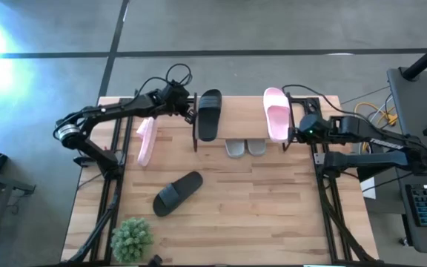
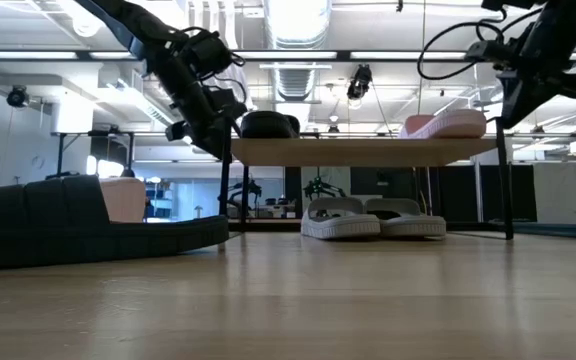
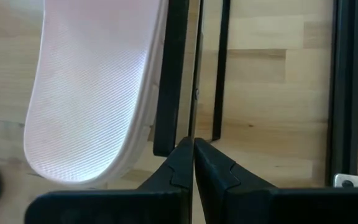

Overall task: Pick and place slides into the shelf
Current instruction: Adjust the shelf

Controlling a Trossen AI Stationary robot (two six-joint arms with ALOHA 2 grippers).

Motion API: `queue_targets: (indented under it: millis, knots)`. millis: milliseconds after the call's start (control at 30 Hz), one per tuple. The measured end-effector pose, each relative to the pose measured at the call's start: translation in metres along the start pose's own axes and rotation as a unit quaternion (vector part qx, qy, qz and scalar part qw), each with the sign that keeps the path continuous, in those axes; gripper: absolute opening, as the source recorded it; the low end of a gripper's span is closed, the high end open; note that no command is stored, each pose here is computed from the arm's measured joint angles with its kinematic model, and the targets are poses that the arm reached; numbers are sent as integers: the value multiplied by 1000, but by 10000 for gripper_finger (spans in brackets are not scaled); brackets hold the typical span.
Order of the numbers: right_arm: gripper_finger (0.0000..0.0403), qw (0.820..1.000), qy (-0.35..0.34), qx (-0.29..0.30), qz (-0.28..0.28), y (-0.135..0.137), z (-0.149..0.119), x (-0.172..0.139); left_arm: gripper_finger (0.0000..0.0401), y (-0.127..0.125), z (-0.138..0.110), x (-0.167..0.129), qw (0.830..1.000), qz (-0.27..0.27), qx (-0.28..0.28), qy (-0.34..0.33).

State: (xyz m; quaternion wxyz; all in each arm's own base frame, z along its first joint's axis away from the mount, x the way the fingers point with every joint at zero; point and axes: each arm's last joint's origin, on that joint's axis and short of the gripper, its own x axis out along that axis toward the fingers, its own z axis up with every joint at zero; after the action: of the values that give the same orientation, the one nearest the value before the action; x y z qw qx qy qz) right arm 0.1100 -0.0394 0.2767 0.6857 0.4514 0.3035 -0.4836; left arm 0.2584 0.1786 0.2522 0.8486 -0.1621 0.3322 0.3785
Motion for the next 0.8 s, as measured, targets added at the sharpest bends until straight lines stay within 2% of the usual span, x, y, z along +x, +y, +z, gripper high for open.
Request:
queue_targets:
  millis: [367,667,800]
  knots:
    - [9,1000,-1,-1,-5,-3,0,-2,6,-20,-5,-12,999,-31,21,6]
    - [9,1000,-17,-2,-14,-3,1,-2,6,-15,-7,-38,1000,-9,26,3]
    - [9,1000,-24,-3,-17,-4,1,-2,6,-14,-10,-48,999,-49,21,0]
